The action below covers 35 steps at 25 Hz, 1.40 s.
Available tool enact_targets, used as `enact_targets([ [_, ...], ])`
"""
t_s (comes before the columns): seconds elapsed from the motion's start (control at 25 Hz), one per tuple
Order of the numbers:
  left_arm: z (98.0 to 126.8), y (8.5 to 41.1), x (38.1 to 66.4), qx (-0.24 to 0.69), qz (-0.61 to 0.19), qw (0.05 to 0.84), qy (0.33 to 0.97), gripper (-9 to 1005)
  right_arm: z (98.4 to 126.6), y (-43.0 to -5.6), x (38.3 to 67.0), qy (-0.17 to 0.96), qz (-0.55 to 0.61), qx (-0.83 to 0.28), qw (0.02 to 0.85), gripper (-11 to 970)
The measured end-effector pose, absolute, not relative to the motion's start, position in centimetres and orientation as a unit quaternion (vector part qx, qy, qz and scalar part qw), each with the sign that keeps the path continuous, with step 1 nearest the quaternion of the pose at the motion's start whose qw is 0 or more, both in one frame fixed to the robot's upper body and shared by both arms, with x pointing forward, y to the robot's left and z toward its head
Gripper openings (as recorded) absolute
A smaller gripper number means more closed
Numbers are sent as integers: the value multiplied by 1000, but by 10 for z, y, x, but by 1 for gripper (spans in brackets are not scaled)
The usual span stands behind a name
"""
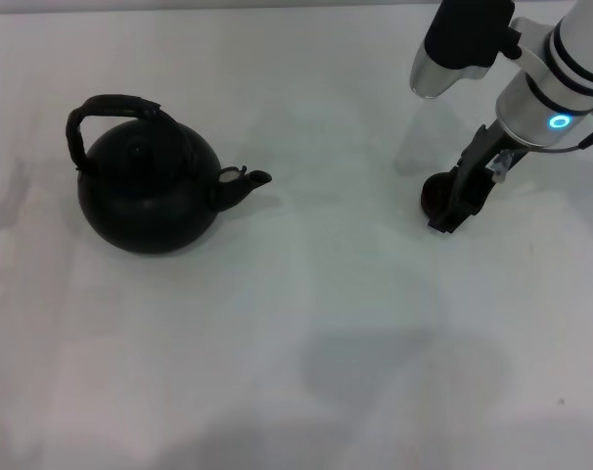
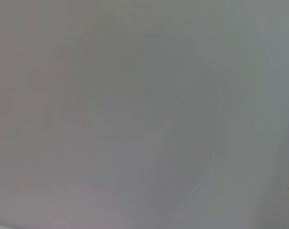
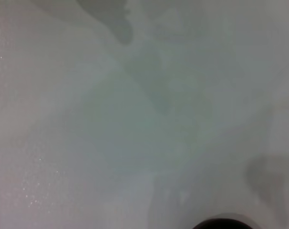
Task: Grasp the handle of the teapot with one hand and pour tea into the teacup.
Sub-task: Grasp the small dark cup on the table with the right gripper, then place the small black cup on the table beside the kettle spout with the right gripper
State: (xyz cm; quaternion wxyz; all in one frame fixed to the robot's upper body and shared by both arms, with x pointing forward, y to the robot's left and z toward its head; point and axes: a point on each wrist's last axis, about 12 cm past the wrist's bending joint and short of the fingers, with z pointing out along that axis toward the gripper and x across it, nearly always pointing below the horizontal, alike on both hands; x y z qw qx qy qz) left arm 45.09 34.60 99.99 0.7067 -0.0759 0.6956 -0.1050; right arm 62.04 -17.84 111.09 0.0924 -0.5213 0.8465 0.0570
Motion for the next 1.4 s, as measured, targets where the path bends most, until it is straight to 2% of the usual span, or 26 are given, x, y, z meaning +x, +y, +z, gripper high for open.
enact_targets([
  [0.36, 1002, 346, 448, -74, -107, 714, 688, 887, 1117, -169, 622, 840, 60, -529, 106, 731],
  [0.76, 1002, 343, 449, -70, -114, 714, 687, 888, 1120, -120, 616, 792, 66, -594, 126, 730],
  [1.4, 1003, 339, 453, -66, -120, 716, 685, 888, 1113, -91, 603, 759, 75, -633, 133, 731],
])
